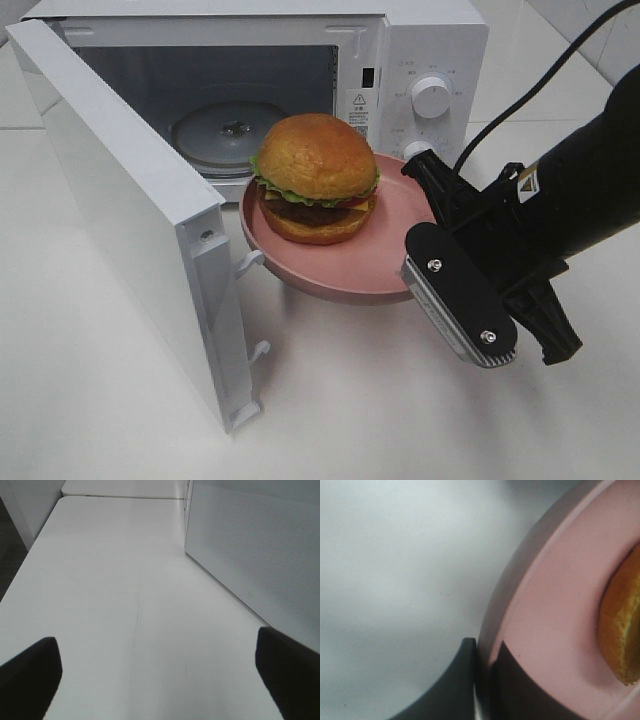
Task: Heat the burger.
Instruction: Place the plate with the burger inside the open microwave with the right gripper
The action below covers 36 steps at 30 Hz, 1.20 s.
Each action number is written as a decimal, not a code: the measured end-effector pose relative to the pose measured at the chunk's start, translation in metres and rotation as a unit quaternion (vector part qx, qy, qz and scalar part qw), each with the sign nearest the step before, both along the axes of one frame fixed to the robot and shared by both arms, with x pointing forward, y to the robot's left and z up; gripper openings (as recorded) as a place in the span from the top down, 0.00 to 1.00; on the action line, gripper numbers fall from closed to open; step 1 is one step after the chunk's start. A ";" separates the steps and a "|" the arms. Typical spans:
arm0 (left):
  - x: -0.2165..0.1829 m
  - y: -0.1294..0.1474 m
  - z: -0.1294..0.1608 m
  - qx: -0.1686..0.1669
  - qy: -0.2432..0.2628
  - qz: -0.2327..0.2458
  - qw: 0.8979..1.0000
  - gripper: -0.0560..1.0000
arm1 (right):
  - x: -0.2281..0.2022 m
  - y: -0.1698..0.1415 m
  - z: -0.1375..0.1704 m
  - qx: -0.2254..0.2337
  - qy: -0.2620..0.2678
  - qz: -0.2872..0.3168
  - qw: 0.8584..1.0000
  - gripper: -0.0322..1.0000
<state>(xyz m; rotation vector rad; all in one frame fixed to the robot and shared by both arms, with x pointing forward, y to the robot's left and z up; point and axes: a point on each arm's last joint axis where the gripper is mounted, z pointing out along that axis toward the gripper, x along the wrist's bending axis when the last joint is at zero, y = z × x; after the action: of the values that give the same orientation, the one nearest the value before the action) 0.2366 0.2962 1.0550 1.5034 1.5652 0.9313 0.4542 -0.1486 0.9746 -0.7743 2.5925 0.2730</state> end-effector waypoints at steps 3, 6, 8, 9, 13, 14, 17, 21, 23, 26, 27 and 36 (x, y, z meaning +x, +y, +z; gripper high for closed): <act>0.000 0.000 0.000 0.000 0.000 0.000 1.000 0.03 | 0.002 0.005 0.000 -0.006 -0.005 0.009 1.000 0.94; 0.000 0.000 0.000 0.000 0.000 0.000 1.000 0.03 | 0.006 0.011 0.000 -0.015 -0.010 0.016 1.000 0.94; 0.000 0.000 0.000 0.000 0.000 0.000 1.000 0.03 | 0.010 0.014 -0.001 -0.018 -0.010 0.014 1.000 0.94; 0.000 0.000 0.000 0.000 0.000 0.000 1.000 0.03 | 0.012 0.015 -0.002 -0.022 -0.009 0.014 1.000 0.94; 0.000 0.000 0.000 0.000 0.000 0.000 1.000 0.03 | 0.020 0.021 -0.003 -0.025 -0.005 0.010 1.000 0.94; 0.000 0.000 0.000 0.000 0.000 0.000 1.000 0.03 | 0.023 0.022 -0.003 -0.026 -0.003 0.010 1.000 0.94; 0.000 0.000 0.000 0.000 0.000 0.000 1.000 0.03 | 0.032 0.029 -0.003 -0.030 0.003 0.010 0.999 0.94; 0.000 0.000 0.000 0.000 0.000 0.000 1.000 0.03 | 0.037 0.033 -0.003 -0.033 0.008 0.010 0.999 0.94; 0.000 0.000 0.000 0.000 0.000 0.000 1.000 0.03 | 0.042 0.037 -0.002 -0.033 0.008 0.010 0.999 0.94; 0.000 0.000 0.000 0.000 0.000 0.000 1.000 0.03 | 0.046 0.039 -0.002 -0.032 0.007 0.010 0.999 0.94; 0.000 0.000 0.000 0.000 0.000 0.000 1.000 0.03 | 0.047 0.040 -0.002 -0.033 0.008 0.010 0.999 0.94; 0.000 0.000 0.000 0.000 0.000 0.000 1.000 0.03 | 0.061 0.050 -0.004 -0.046 0.024 0.013 0.999 0.94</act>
<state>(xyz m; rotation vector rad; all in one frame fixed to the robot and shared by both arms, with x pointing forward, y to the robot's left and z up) 0.2366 0.2962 1.0550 1.5034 1.5652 0.9313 0.5152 -0.0988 0.9701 -0.8436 2.6568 0.1818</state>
